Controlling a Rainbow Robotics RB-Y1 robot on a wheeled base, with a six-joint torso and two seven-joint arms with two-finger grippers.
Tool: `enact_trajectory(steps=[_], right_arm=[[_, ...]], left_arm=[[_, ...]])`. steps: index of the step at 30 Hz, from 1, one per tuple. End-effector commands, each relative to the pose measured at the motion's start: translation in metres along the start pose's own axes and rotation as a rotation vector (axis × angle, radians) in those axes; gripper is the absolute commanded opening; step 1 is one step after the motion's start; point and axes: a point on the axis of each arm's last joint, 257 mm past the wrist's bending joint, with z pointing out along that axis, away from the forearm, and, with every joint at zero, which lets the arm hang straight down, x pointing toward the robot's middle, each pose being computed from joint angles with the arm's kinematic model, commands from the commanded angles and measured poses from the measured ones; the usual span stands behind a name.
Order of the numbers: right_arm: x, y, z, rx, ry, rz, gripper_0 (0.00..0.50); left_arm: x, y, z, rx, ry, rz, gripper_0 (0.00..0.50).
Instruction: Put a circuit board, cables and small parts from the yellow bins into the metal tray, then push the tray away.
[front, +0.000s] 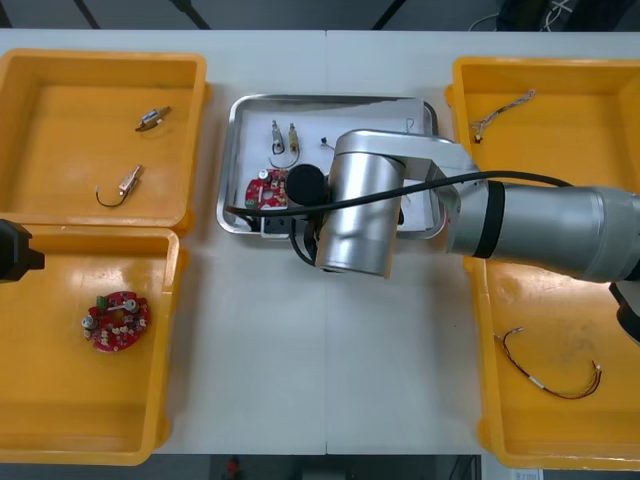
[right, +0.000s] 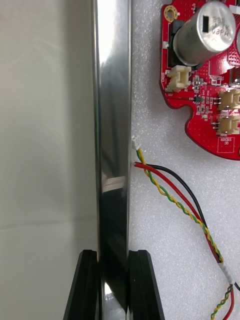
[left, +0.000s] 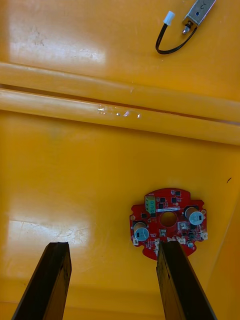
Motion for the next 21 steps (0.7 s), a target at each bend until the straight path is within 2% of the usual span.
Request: enact_trajectory(steps=[1, 8, 14, 21], right_arm=[[-0.020, -0.051, -0.019, 0.074, -0.043, -0.034, 0.000], [-0.027, -0.085, -0.016, 0.112, -0.071, -0.058, 0.000], [-0.028, -0.109, -0.014, 0.151, -0.068, -0.128, 0.000], [-0.035, -0.136, -0.013, 0.202, -0.092, -0.183, 0.000]], left_arm=[[-0.003, -0.001, -0.003, 0.008, -0.008, -0.019, 0.500], [-0.003, -0.001, -0.003, 0.008, -0.008, -0.019, 0.500], [-0.003, -0.001, -0.003, 0.008, -0.008, -0.019, 0.500], [-0.003, -0.001, -0.003, 0.008, -0.008, -0.019, 0.500]])
